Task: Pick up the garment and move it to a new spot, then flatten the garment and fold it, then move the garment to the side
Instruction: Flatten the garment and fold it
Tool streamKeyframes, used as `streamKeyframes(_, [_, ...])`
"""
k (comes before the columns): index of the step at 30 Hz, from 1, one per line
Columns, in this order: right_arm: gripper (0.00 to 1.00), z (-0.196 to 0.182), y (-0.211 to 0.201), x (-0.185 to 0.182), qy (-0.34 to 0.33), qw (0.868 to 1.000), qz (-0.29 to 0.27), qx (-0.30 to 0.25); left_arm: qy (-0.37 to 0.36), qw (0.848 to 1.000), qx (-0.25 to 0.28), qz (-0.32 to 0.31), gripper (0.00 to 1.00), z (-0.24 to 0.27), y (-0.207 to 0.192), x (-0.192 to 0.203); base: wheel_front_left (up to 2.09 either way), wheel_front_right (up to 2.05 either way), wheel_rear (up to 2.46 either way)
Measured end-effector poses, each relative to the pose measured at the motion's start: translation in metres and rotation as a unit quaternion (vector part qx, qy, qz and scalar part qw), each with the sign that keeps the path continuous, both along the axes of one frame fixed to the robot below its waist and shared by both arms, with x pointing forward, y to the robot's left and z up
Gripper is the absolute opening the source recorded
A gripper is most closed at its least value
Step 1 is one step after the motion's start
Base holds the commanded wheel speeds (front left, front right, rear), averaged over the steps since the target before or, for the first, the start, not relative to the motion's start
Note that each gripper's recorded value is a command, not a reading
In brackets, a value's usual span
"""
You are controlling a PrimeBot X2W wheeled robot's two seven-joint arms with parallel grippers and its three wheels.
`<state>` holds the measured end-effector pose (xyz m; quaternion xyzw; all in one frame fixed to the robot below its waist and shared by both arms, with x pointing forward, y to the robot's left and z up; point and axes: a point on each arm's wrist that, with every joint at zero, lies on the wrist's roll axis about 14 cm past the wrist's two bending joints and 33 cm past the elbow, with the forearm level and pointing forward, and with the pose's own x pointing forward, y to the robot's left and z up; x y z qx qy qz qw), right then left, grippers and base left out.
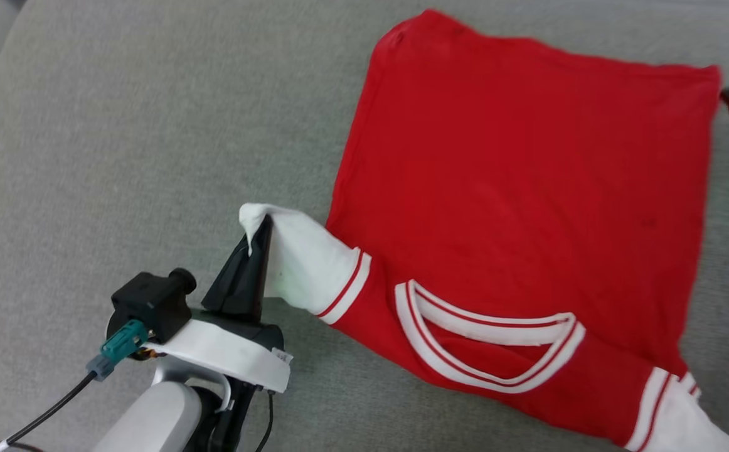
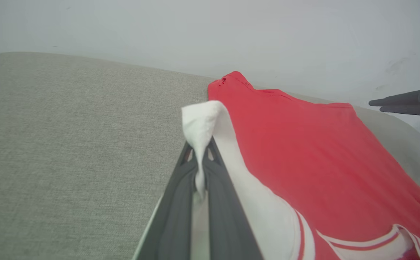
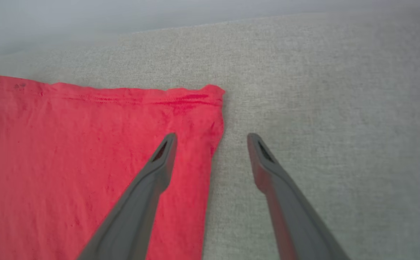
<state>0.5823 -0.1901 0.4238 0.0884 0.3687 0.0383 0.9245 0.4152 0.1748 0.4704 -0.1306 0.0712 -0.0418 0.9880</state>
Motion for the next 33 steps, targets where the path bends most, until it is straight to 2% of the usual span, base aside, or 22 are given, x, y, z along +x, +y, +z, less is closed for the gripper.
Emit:
streamKeyframes(7, [1.0, -0.039, 0.026, 0.035, 0.066, 0.998, 0.02, -0.002, 0.014, 1.0, -0.005, 0.007, 0.0, -0.02, 0.004, 0.009, 0.0, 0.0, 0.0])
streamKeyframes(14, [1.0, -0.077, 0.045, 0.039, 0.133, 0.991, 0.031, 0.007, 0.036, 0.999, -0.005, 0.016, 0.0, -0.039, 0.01, 0.009, 0.0, 0.0, 0.0])
streamKeyframes(15, [0.64, -0.077, 0.045, 0.039, 0.138, 0.99, 0.029, 0.01, 0.036, 0.999, -0.005, 0.017, 0.0, -0.04, 0.01, 0.009, 0.0, 0.0, 0.0])
streamKeyframes(16, [0.0, -0.077, 0.044, 0.038, 0.141, 0.99, 0.027, 0.012, 0.035, 0.999, -0.006, 0.017, 0.0, -0.039, 0.01, 0.009, 0.0, 0.0, 0.0])
streamKeyframes(23, [0.0, -0.07, 0.046, 0.033, 0.147, 0.989, 0.025, 0.014, 0.031, 0.999, -0.009, 0.013, 0.0, -0.036, 0.007, 0.006, 0.0, 0.0, 0.0])
streamKeyframes(26, [0.0, -0.058, 0.042, 0.031, 0.134, 0.99, 0.03, -0.004, 0.025, 1.0, -0.009, 0.016, 0.0, -0.031, 0.009, 0.004, 0.0, 0.0, 0.0])
streamKeyframes(33, [0.0, 0.007, 0.015, 0.028, 0.055, 0.995, 0.046, -0.074, 0.021, 0.999, -0.001, 0.041, 0.0, -0.02, 0.024, -0.013, 0.0, 0.0, 0.0])
